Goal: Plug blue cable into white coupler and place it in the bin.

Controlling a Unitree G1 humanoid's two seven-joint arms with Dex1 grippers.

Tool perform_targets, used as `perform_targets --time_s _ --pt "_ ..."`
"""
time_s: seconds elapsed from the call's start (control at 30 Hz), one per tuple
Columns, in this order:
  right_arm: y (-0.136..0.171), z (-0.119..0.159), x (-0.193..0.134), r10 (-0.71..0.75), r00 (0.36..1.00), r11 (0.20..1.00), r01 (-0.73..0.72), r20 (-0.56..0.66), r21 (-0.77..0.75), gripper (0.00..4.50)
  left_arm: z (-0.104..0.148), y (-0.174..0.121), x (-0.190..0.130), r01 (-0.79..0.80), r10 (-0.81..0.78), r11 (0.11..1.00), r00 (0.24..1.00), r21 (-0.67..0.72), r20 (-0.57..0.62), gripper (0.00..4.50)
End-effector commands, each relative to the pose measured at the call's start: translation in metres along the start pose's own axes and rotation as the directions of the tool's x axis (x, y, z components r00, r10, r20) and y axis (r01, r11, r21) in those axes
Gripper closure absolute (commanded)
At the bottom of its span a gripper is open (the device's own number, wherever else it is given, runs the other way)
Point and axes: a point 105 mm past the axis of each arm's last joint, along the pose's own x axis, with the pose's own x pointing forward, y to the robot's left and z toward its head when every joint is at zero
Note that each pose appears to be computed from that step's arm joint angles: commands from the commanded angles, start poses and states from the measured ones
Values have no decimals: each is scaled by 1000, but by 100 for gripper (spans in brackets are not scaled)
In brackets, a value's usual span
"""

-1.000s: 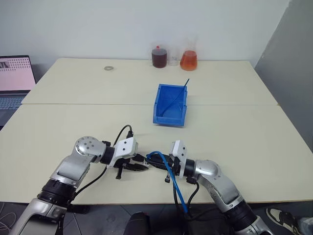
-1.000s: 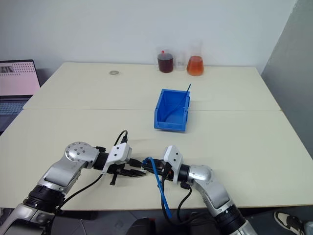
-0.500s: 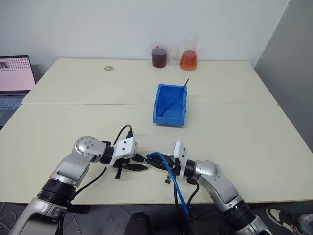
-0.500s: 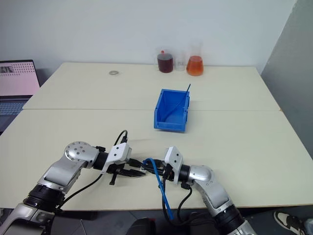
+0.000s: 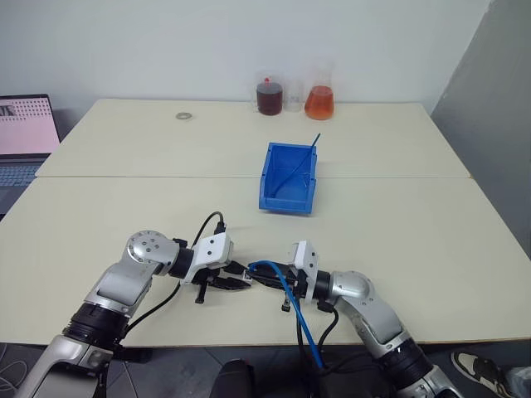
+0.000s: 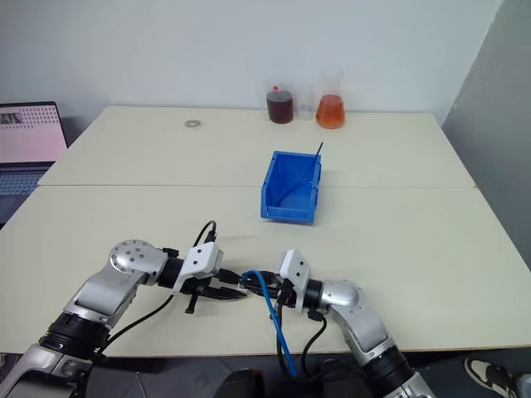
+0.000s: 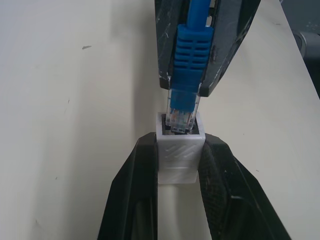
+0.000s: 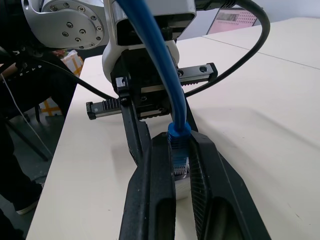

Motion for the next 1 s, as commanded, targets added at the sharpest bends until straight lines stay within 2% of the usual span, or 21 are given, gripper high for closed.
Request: perform_targets --time_s 0.03,0.67,1.0 --pt "18 -35 3 97 987 993 -87 -126 84 439 8 2 -8 -28 28 999 1000 31 12 371" --pt "31 -61 3 201 954 973 -168 -221 160 439 13 3 -7 -39 38 998 999 42 25 371" --pt "46 -77 3 286 916 952 -238 -283 193 439 15 0 -6 -48 47 998 998 39 32 371"
